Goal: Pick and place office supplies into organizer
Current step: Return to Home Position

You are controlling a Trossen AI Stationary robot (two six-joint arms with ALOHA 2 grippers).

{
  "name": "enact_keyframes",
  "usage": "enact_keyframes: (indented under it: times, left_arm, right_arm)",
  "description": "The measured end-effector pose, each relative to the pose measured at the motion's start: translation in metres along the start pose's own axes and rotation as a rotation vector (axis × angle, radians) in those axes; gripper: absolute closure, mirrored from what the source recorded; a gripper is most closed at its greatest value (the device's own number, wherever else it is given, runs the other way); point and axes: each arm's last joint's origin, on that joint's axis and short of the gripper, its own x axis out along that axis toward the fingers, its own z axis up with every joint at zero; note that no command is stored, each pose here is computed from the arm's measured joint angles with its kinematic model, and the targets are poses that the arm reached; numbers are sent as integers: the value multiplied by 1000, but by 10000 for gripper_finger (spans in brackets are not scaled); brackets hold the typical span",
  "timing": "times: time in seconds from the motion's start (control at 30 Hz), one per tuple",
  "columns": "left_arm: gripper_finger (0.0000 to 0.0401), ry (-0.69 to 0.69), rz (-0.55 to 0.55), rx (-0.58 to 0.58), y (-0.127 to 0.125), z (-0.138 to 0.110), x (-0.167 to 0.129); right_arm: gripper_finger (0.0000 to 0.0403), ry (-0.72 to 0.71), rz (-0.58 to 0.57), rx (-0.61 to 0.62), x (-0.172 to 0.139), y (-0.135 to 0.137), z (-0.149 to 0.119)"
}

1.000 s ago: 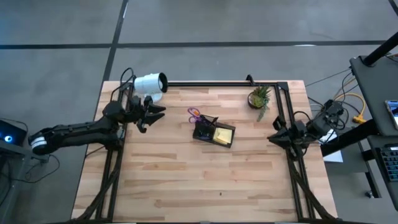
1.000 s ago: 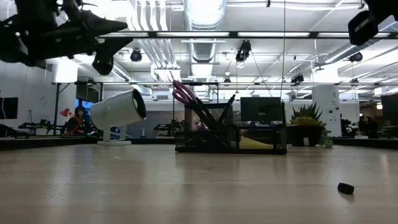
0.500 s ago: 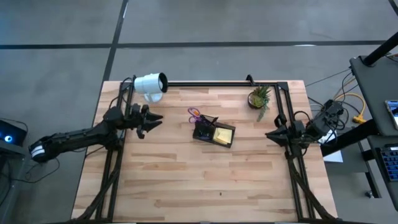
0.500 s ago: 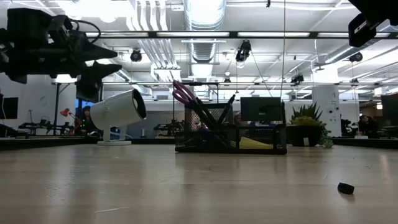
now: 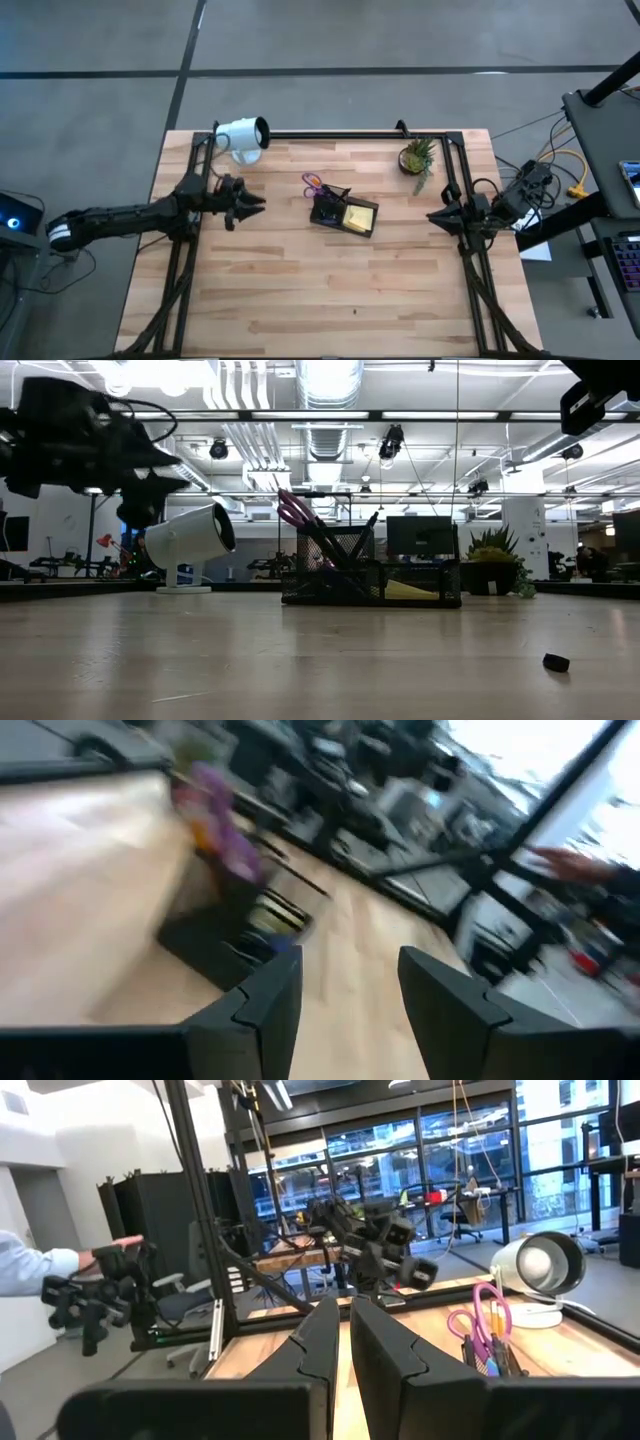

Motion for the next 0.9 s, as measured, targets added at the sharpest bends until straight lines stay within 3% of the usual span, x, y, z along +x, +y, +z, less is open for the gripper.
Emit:
enact_keyframes:
  times: [0.2,0.3,0.53,0.7,0.9]
  left_arm:
    - [248,-113,-215,79,-28,9,-12]
    - [248,-153,-260,97,-34,11,-17]
    - [248,-244,-335,132,-43,17,-27]
    - [248,-268,-401,141,-50,17,-32]
    - [248,-255,-481,133,-57,15,-34]
  right_arm:
    - [380,4,-1,-4,0,0,-3]
    - [380,36,-6,-27,2,-1,-15]
    - [380,90,-219,-108,10,-22,-52]
    - [381,42,-364,-119,13,-35,-52]
    - [381,31,-425,-127,13,-40,-51]
